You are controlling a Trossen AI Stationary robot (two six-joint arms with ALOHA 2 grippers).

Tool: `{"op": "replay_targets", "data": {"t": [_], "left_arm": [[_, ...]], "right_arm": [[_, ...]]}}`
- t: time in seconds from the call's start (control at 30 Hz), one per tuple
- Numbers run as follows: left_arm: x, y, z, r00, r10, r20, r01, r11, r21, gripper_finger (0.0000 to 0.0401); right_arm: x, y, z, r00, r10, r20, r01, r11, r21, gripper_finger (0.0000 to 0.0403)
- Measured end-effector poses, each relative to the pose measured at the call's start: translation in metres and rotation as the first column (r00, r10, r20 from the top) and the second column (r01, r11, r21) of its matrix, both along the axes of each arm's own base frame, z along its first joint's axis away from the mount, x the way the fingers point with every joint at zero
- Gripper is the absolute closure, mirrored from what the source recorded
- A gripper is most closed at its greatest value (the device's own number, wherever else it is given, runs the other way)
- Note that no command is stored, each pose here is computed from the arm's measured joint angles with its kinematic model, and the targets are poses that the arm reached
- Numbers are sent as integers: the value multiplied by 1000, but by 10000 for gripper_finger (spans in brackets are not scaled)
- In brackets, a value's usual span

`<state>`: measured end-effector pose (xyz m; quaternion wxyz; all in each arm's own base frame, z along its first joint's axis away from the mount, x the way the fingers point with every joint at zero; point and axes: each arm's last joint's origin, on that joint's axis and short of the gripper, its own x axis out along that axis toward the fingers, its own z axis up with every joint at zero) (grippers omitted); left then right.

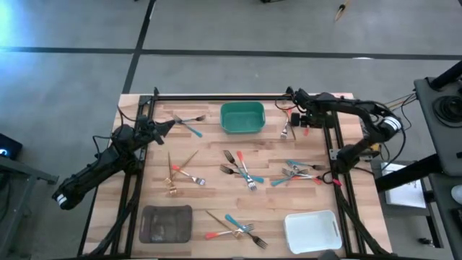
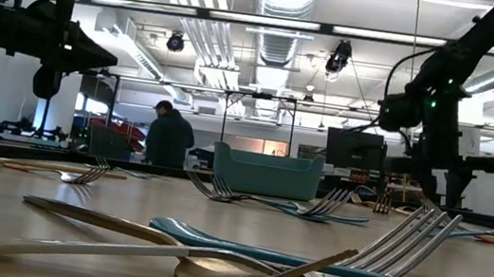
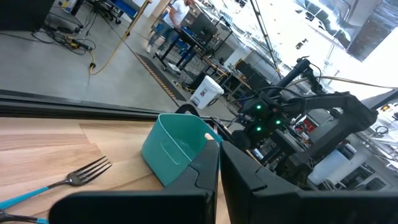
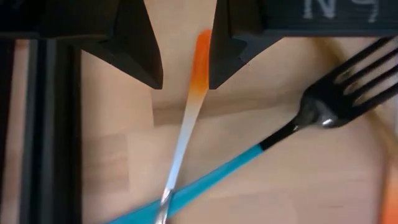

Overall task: Sort silverware by color (type)
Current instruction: Put the orange fork into the green bin

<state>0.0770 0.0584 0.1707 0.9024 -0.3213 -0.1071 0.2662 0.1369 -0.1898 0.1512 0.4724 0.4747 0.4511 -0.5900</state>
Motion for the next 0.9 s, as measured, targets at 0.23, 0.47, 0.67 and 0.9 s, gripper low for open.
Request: {"op": "replay_targets", "data": {"t": [0.23,0.47,0.67,0.9], "left_arm": [[0,0,0,1000,0,0,0,1000,-1,401],[0,0,0,1000,0,0,0,1000,-1,401],[0,0,0,1000,0,0,0,1000,0,401],[0,0,0,1000,0,0,0,1000,-1,401]], "right_arm": [[0,-11,-17,999,-29,-17,29,999,29,284],[0,-12,-18,999,-40,-21,41,999,16,294],[0,-13,-18,999,-41,-12,41,999,5,364],[-1,-12,-15,999,-36,-27,35,999,-18,387]]}}
